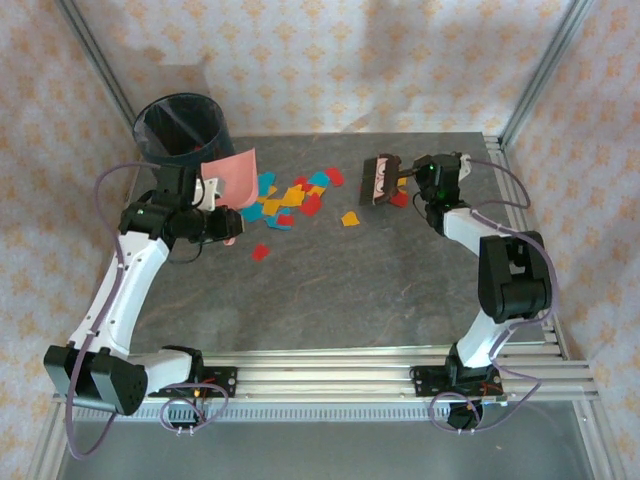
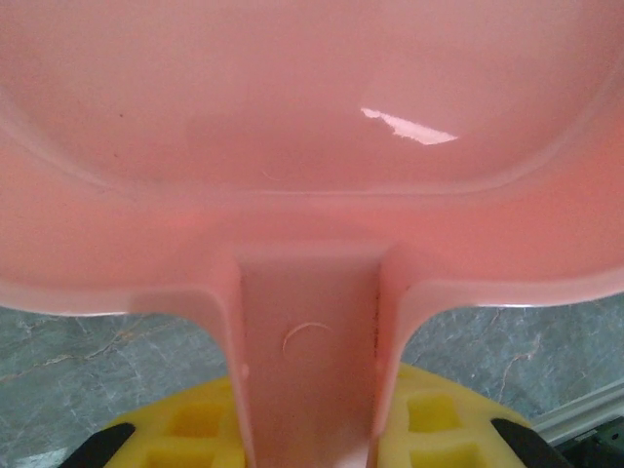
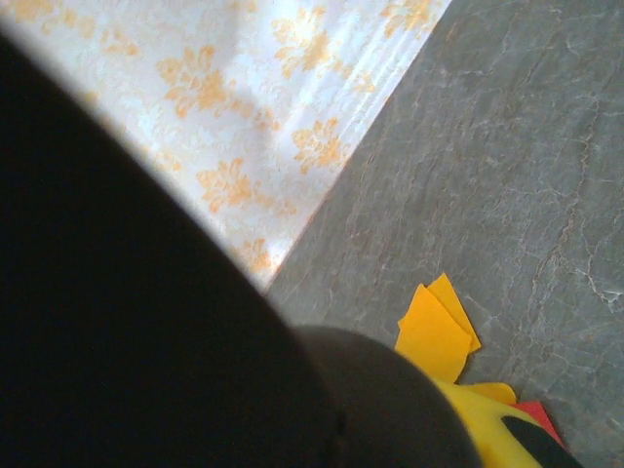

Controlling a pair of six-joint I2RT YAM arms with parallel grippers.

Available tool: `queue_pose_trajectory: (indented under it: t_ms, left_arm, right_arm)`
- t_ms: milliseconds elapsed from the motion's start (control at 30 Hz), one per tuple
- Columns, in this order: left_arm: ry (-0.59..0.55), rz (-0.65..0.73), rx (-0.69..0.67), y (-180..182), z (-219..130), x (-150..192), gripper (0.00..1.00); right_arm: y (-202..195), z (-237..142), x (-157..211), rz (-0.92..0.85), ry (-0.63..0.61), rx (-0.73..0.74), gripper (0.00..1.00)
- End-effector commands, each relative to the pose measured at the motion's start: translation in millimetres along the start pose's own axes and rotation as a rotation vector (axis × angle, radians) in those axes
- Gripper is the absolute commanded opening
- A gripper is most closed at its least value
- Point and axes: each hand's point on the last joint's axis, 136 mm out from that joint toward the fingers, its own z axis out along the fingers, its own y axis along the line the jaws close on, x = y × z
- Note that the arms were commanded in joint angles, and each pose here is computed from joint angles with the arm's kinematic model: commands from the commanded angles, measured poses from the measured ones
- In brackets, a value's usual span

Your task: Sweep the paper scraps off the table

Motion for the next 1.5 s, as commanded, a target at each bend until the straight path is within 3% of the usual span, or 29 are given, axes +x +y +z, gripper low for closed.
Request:
queue_pose_trajectory:
  t_ms: [0, 300, 633, 1067, 1467]
  left_arm:
    - [-0.005, 0.029, -0.011, -1.0, -2.4, 3.1, 0.00]
    - [0.012, 0.032, -0.019, 0.5, 2.8, 7.6, 0.00]
    - [0.026, 0.034, -0.025, 1.9, 5.3, 11.7, 0.00]
    - [0.080, 0.065, -0.014, -3.2, 16.8, 24.3, 0.00]
    - [0.115, 0.085, -0.009, -5.6, 26.9, 36.4, 0.00]
  right_arm:
    - [33.5, 2.7, -38.0, 0.145, -0.160, -0.106, 0.00]
    - [-23.4, 12.2, -39.5, 0.240, -0.256, 0.110, 0.00]
    - [-80.8, 7.1, -18.8, 0.283, -0.244, 0.316, 0.00]
    - [-141.3, -67.7, 11.1, 0.224, -0.225, 0.518, 0.00]
    - [-152.0, -130.2, 41.0, 0.035, -0.143, 0.592, 0.00]
